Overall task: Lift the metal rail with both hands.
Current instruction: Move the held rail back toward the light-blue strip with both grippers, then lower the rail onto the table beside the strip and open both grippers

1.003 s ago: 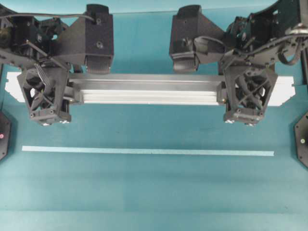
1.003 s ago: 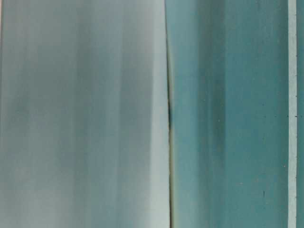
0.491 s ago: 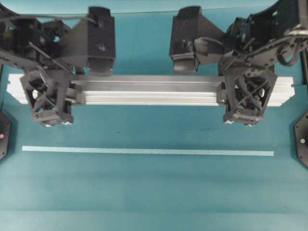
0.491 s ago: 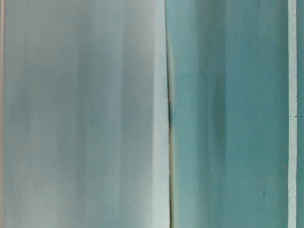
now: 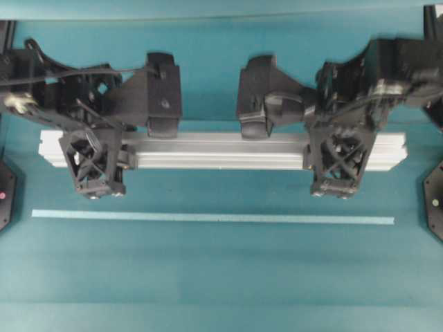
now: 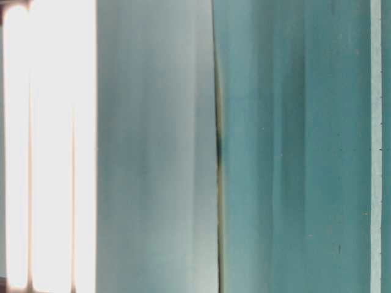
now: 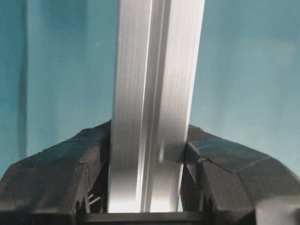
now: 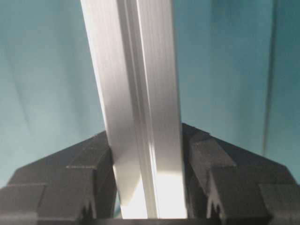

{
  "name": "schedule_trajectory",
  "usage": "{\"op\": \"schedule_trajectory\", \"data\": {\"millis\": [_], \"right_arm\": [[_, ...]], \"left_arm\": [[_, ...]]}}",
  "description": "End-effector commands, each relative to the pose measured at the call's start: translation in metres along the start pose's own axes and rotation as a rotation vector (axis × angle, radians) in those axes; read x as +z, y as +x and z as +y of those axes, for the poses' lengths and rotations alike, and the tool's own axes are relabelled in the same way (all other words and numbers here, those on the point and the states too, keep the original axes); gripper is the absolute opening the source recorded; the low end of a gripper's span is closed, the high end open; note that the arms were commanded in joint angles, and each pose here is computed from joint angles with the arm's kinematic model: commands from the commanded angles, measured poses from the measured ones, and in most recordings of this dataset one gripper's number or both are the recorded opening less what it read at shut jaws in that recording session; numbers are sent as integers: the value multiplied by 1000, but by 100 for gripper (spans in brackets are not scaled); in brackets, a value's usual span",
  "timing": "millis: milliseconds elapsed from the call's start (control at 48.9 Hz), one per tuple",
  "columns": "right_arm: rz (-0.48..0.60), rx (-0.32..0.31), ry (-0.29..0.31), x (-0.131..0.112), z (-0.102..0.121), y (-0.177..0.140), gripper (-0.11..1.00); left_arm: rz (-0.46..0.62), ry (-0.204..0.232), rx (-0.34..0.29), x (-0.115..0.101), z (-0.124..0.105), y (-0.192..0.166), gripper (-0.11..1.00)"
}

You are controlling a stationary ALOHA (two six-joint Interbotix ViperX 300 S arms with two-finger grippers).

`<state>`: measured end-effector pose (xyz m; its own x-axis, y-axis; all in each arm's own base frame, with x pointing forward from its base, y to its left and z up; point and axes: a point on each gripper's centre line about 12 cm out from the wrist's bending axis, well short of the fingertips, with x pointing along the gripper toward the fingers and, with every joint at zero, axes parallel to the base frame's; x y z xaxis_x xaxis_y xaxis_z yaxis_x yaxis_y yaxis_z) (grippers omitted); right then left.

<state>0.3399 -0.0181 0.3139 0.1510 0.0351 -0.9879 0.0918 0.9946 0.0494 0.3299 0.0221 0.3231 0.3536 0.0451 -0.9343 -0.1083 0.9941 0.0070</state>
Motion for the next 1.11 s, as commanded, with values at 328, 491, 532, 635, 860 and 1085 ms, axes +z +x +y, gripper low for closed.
{"op": "schedule_trajectory", "data": {"millis": [328, 491, 532, 635, 860, 1085], "right_arm": [[-39, 10, 5, -10, 1, 64, 39], [-19, 10, 1, -14, 2, 89, 39], [-15, 8, -1, -15, 2, 95, 39], [-19, 9, -3, -15, 3, 106, 39], [-19, 7, 4, -19, 1, 126, 39], [-39, 8, 8, -22, 3, 150, 39]], "left_arm": [[-83, -36, -3, -15, 1, 51, 36], [-87, -39, -5, -27, 1, 72, 36], [-87, -39, -6, -30, 1, 75, 36], [-83, -41, -7, -37, 1, 85, 36], [-108, -83, -20, -51, -4, 112, 36], [-117, -87, -25, -65, -5, 134, 36]]}}
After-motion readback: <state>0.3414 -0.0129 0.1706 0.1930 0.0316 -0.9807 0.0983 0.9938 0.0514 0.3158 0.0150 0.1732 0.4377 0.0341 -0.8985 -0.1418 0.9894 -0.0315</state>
